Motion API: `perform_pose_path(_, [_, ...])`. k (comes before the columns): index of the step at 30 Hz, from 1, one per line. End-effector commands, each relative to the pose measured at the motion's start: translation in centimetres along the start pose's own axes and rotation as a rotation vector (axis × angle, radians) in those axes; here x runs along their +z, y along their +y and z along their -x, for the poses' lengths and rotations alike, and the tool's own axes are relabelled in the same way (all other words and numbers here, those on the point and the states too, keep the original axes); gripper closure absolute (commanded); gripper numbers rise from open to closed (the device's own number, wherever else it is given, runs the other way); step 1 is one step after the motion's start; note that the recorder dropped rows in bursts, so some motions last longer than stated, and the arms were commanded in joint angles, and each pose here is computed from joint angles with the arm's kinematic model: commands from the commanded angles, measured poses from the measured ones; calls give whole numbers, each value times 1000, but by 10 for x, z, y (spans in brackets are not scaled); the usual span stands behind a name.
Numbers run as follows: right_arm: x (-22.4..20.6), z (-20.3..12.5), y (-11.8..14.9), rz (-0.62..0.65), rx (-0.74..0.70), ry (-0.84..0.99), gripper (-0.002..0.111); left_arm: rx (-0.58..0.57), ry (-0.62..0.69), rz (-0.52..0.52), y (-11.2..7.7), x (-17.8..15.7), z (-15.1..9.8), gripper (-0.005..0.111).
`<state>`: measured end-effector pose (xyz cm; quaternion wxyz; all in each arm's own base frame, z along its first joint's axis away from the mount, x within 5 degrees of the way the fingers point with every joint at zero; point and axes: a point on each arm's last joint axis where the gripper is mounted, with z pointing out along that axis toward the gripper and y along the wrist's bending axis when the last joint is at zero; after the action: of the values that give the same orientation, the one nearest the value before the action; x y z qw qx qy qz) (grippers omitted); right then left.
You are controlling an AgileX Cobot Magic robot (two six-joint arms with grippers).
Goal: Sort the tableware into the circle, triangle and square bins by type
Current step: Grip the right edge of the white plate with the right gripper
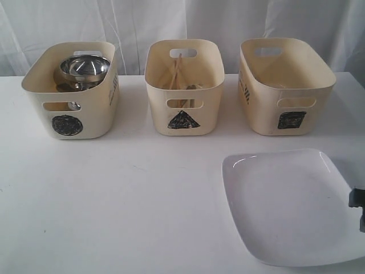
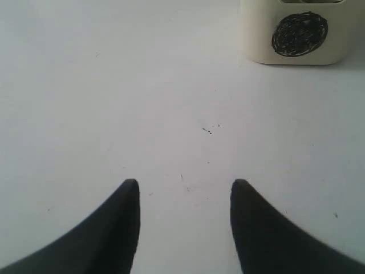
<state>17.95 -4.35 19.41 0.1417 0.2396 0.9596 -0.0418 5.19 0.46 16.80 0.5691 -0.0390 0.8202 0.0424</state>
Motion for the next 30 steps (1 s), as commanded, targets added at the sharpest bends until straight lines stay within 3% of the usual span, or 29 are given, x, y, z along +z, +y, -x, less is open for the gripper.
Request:
perform_pose_path(1, [12, -1, 4, 105, 33, 7, 32, 1, 2, 1, 0, 0, -1, 53])
perform_pose_path(23, [18, 4, -8, 205, 71, -18, 32, 1, 2, 1, 0, 0, -1, 53])
perform_pose_path(30, [35, -10, -13, 230, 114, 19, 32, 1, 2, 1, 0, 0, -1, 53])
